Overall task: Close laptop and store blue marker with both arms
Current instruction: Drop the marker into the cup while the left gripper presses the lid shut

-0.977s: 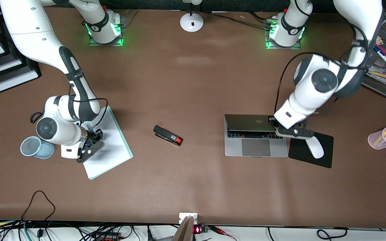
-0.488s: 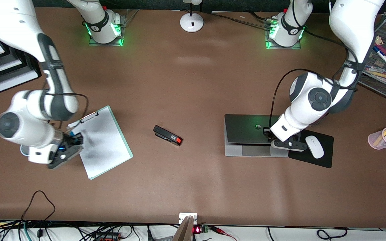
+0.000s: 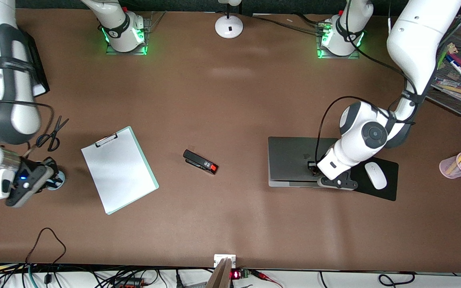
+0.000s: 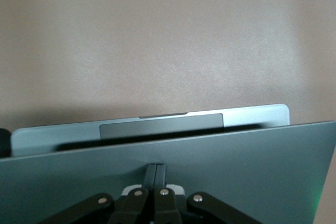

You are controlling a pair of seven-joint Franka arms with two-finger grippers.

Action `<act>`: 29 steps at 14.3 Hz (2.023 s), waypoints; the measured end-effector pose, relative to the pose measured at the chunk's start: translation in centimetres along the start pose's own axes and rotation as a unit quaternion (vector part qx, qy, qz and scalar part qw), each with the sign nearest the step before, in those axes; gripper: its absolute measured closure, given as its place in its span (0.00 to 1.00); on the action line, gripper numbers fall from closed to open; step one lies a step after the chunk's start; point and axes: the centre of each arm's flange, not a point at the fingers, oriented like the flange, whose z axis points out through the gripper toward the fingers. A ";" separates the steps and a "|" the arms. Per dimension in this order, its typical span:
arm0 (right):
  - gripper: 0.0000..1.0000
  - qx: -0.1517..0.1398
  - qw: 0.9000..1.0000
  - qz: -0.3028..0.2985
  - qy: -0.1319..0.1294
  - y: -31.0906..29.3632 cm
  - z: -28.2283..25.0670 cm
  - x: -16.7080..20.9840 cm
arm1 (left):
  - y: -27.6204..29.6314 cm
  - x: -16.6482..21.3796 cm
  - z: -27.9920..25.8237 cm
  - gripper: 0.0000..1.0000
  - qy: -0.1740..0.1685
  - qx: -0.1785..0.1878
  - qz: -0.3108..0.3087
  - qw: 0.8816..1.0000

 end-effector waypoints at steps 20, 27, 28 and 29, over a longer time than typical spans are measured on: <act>0.83 0.102 0.929 -0.114 0.338 5.6 4.2 -19.8 | -1.0 -0.3 5.2 0.99 -0.003 -0.012 -0.001 1.000; 0.83 0.090 0.919 -0.156 0.352 5.8 6.3 -22.2 | -0.6 1.5 -2.6 0.99 -0.010 0.025 0.012 1.000; 0.83 0.089 0.918 -0.157 0.354 5.8 6.8 -22.8 | -0.3 1.3 -5.0 0.99 -0.022 0.038 0.018 0.999; 0.83 0.090 0.917 -0.156 0.355 5.9 7.3 -23.3 | 0.1 0.9 -7.3 0.98 -0.033 0.050 0.026 0.998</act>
